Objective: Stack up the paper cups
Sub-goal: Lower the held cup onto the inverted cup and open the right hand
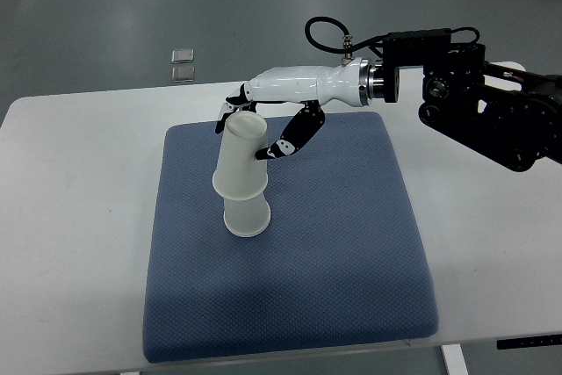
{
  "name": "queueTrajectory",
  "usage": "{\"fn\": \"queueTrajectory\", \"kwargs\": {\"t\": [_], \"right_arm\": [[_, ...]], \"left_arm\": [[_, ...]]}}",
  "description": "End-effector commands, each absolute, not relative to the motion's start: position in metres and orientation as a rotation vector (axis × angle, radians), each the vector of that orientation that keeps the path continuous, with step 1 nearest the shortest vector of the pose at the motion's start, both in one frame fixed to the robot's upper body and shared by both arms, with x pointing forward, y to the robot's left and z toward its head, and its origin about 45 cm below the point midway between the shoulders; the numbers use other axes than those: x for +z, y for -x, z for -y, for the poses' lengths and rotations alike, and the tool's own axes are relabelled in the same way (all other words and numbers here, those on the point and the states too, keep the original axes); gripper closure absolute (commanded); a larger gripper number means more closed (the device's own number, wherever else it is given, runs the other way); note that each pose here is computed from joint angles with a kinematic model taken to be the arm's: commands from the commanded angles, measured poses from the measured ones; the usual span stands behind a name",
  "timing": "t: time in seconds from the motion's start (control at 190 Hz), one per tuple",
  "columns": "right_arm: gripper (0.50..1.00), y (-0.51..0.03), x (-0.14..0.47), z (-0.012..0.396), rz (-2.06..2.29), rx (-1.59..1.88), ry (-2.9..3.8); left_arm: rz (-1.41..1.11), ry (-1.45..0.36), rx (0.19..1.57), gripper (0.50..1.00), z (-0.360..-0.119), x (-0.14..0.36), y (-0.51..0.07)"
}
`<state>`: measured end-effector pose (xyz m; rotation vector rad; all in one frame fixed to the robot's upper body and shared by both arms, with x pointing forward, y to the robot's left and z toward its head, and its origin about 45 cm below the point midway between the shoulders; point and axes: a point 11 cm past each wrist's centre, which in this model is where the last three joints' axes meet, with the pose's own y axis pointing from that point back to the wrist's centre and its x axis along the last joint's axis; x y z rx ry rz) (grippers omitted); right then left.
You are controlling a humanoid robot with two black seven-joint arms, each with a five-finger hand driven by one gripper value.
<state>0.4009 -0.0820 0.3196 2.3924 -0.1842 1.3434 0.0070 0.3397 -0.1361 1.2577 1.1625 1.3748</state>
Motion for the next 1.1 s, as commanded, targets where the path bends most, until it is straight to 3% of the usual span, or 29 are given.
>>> {"fn": "queueTrajectory", "kwargs": {"t": [0.0,1.096], "right_arm": [[0.908,-0.404,0.322,0.081,0.19,1.354,-2.374],[0.904,-0.397,0.31,0.065,0.162,1.329,-2.366]], "left_arm": [[-1.162,-1.258,1.375,0.5,-0.34,-0.136,-0.007],[-1.162,-1.258,1.375,0.5,-0.34,-0.136,-0.007]]}}
